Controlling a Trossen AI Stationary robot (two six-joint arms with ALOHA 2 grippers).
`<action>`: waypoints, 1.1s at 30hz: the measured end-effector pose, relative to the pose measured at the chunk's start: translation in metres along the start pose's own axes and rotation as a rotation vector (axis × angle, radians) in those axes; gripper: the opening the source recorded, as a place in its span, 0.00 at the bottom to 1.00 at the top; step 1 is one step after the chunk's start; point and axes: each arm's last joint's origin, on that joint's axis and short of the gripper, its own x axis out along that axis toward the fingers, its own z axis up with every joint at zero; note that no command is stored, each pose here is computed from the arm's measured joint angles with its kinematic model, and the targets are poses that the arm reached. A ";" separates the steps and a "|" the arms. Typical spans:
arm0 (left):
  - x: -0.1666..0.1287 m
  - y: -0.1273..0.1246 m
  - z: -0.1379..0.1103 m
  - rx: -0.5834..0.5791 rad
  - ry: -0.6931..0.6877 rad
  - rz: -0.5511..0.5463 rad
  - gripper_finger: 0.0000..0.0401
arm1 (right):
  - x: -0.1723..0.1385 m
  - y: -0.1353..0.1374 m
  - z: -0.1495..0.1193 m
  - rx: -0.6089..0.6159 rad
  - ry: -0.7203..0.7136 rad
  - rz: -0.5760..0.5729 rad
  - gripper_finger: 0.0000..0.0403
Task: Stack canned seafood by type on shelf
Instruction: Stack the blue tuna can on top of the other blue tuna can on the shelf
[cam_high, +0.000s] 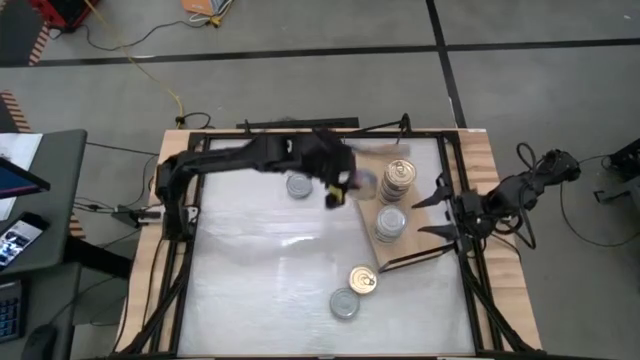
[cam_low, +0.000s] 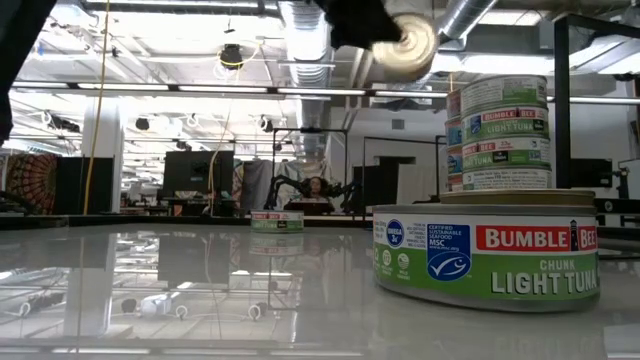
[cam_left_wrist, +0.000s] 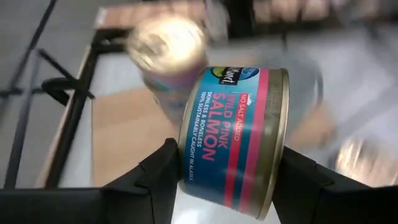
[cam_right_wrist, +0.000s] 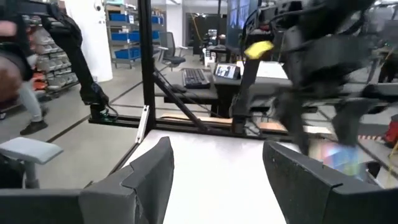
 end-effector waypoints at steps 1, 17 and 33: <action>-0.001 0.008 0.003 -0.078 -0.045 -0.008 0.49 | -0.001 -0.001 0.001 -0.003 -0.008 -0.008 0.67; 0.045 0.065 0.011 -0.690 -0.385 -0.177 0.49 | -0.006 -0.003 0.003 -0.049 -0.031 -0.025 0.67; 0.073 0.049 0.008 -0.757 -0.398 -0.218 0.49 | -0.008 -0.004 0.004 -0.067 -0.036 -0.025 0.67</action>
